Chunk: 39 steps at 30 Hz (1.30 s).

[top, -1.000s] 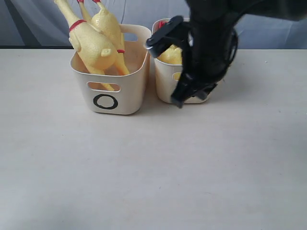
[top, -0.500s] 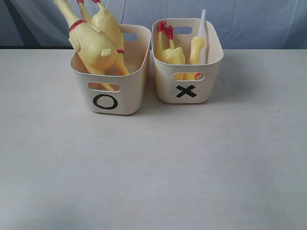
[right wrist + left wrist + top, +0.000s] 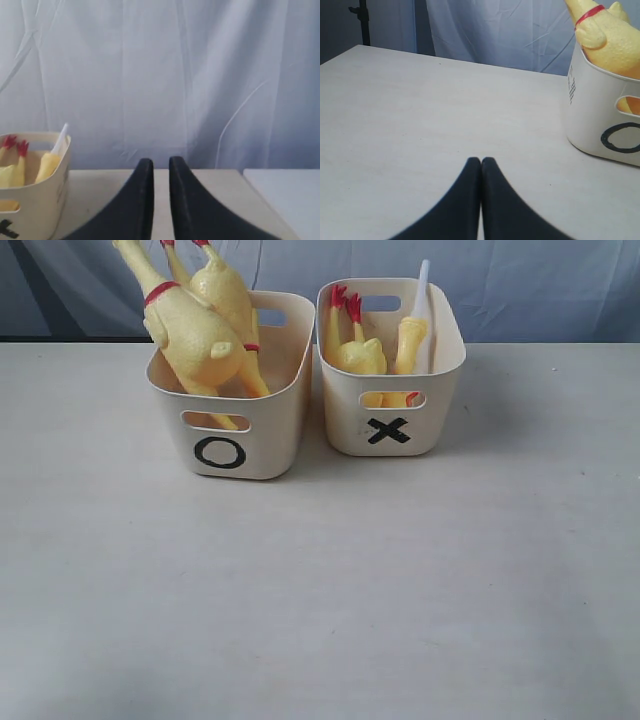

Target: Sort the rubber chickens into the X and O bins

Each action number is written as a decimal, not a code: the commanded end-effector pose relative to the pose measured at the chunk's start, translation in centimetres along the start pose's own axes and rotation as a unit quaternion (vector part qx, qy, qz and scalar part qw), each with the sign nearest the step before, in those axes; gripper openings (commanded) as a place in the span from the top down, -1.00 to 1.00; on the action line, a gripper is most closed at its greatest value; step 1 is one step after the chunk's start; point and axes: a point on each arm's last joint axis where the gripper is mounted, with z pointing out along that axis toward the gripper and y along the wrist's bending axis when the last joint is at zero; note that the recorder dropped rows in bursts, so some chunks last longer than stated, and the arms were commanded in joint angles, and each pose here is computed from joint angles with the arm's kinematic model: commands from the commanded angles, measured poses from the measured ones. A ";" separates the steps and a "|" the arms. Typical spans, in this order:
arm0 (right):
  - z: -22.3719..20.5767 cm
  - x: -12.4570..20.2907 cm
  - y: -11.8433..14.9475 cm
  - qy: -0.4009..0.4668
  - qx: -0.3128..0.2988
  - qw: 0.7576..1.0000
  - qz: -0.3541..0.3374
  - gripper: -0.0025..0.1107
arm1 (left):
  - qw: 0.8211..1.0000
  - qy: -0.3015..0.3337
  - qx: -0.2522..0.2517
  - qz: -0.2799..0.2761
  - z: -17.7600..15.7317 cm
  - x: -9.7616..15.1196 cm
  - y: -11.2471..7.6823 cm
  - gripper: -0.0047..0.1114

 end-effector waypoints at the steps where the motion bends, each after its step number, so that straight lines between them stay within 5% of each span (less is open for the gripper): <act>1: 1.0 6.4 1.5 -0.028 -0.032 0.996 0.078 0.73 | 1.000 -0.003 0.003 -0.002 0.0 -0.1 -0.1 0.92; 4: 0.9 9.5 1.9 -0.021 -0.035 0.993 0.109 0.73 | 1.000 -0.003 0.003 -0.002 0.0 -0.1 -0.1 0.92; 6: 0.4 12.6 2.2 0.146 -0.034 0.983 0.107 0.73 | 1.000 -0.003 0.003 -0.002 0.0 -0.1 -0.1 0.92; 7: 0.4 12.7 2.2 0.156 -0.033 0.982 0.101 0.73 | 1.000 -0.004 0.004 -0.002 0.0 -0.1 -0.1 0.92; 39: 0.4 12.6 2.2 0.150 -0.034 0.984 0.095 0.73 | 1.000 -0.002 0.011 -0.003 0.0 -0.1 -0.1 0.92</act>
